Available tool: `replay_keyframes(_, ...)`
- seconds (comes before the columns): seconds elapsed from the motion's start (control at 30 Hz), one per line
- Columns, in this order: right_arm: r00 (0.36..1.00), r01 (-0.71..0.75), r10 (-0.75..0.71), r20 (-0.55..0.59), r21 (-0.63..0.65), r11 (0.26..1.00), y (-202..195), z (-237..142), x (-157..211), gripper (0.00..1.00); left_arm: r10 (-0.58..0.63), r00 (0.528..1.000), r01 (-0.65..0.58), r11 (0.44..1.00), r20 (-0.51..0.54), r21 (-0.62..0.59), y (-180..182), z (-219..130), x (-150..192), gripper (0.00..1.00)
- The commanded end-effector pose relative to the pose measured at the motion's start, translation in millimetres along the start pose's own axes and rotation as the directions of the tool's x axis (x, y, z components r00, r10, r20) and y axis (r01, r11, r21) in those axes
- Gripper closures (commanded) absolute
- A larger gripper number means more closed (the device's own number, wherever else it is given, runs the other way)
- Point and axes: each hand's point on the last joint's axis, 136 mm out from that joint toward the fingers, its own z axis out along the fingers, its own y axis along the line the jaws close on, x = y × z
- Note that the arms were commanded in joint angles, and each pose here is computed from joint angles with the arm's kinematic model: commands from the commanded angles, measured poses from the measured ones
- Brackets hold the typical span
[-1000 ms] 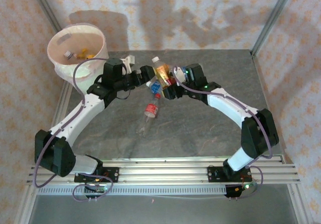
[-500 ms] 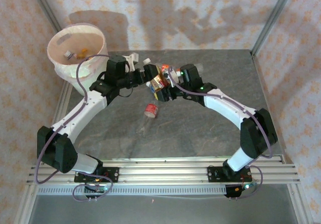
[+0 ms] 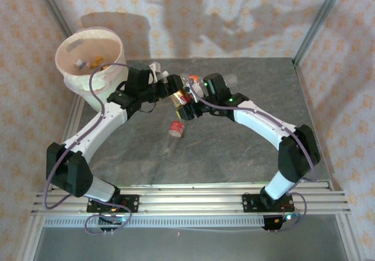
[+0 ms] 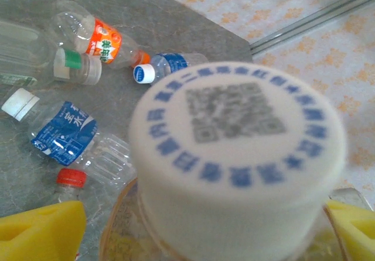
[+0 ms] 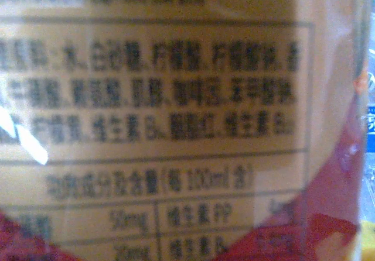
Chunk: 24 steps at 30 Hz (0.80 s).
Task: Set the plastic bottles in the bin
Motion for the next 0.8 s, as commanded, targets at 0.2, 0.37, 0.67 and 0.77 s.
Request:
replay_keyframes(0.2,0.998,0.06,-0.06,0.001,-0.026,0.998,18.7,4.7,-23.3,0.57,0.035,0.999,-0.036,0.999,-0.028,-0.032,0.7,6.9,10.2,0.32)
replay_keyframes(0.37,0.998,0.06,-0.06,-0.034,0.0,0.998,17.3,-1.1,-22.4,0.45,0.045,0.999,-0.044,0.999,-0.014,0.006,-7.1,3.3,8.0,0.43)
replay_keyframes(0.67,1.0,0.011,-0.015,0.026,0.134,0.991,3.8,-20.8,-29.3,0.0,0.086,0.991,-0.082,0.996,0.099,-0.039,-15.8,-18.3,-21.0,0.51)
replay_keyframes(0.77,0.998,0.021,-0.032,0.062,0.167,0.986,6.0,-36.6,-39.4,0.01,0.117,0.978,-0.1,0.99,0.173,-0.104,-16.3,-39.6,-40.8,0.52)
